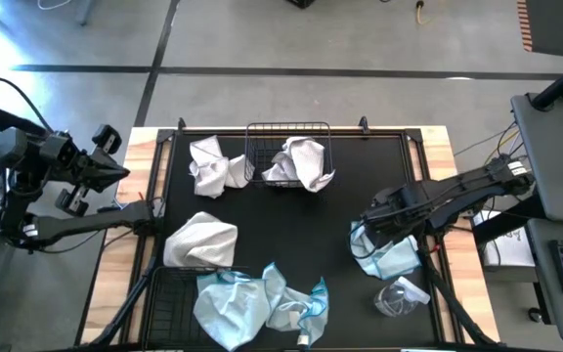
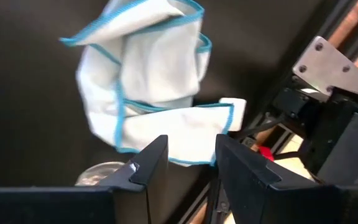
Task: Sort microfiber towel by color & place in baskets
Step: Put the right blue microfiber cloth into the bottom wire basket
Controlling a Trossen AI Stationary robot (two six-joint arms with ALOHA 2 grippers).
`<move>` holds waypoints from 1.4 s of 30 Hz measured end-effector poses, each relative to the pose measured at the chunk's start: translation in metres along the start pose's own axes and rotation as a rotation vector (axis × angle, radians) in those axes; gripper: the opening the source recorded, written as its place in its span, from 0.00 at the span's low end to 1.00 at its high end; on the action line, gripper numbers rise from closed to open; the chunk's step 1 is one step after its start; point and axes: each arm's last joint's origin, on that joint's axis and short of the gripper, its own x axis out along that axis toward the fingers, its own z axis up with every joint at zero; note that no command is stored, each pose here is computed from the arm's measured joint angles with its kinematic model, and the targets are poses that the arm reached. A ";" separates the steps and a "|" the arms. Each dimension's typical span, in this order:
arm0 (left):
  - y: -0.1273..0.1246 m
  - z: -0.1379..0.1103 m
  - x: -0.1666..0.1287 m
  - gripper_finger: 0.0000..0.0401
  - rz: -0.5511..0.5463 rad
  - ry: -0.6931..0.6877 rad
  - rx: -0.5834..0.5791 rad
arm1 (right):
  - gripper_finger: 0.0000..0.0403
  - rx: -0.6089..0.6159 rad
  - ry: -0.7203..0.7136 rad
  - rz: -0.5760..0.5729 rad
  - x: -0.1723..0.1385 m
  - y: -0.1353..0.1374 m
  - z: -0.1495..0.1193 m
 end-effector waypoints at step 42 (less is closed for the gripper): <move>0.000 -0.002 0.000 0.00 0.003 0.016 -0.005 | 0.34 0.049 0.021 0.157 0.114 0.023 0.011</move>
